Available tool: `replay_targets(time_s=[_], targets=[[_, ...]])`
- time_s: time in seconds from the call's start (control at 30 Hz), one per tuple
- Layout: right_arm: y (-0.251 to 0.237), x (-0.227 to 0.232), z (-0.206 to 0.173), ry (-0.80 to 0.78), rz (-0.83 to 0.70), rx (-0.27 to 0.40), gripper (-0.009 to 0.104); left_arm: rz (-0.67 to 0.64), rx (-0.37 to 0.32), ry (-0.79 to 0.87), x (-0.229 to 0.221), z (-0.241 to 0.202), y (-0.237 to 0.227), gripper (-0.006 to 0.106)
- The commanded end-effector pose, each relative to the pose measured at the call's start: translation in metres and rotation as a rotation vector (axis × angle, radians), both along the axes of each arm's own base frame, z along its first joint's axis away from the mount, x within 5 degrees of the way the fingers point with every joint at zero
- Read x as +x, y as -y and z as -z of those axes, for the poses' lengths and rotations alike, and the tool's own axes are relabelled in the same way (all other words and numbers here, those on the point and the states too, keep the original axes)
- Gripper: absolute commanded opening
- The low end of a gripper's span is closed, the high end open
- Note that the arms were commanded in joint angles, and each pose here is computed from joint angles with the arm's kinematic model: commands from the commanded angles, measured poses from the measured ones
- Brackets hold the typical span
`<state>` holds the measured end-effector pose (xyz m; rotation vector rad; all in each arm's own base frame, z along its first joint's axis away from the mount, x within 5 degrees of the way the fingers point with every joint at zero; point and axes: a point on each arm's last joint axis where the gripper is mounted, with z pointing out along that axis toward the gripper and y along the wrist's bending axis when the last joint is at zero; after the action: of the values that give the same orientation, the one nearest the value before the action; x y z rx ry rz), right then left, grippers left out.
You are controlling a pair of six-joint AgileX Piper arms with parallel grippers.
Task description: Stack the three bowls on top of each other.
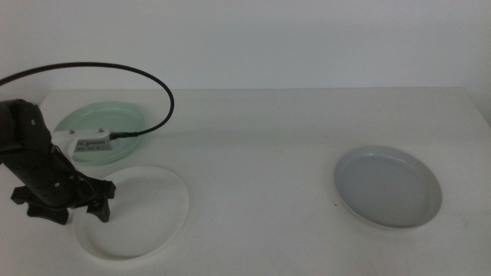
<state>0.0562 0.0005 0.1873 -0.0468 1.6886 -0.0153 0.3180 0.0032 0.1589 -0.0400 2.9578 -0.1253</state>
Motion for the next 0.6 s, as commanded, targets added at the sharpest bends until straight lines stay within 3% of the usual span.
replay_targets(time_s=[0.0,0.33,0.47,0.57], targets=[[0.0,-0.002,-0.01,0.109,0.002,-0.009,0.054,-0.01,-0.014,0.071,0.007,-0.014,0.003,0.063],[0.0,-0.002,-0.01,0.109,0.002,-0.009,0.054,-0.017,-0.033,0.021,0.005,-0.011,0.004,0.0],[0.0,-0.002,-0.01,0.109,0.002,-0.009,0.054,-0.022,-0.056,0.057,-0.001,-0.03,0.007,0.0],[0.0,-0.002,-0.01,0.109,0.002,-0.009,0.054,-0.057,-0.114,0.119,-0.006,-0.052,0.011,0.0]])
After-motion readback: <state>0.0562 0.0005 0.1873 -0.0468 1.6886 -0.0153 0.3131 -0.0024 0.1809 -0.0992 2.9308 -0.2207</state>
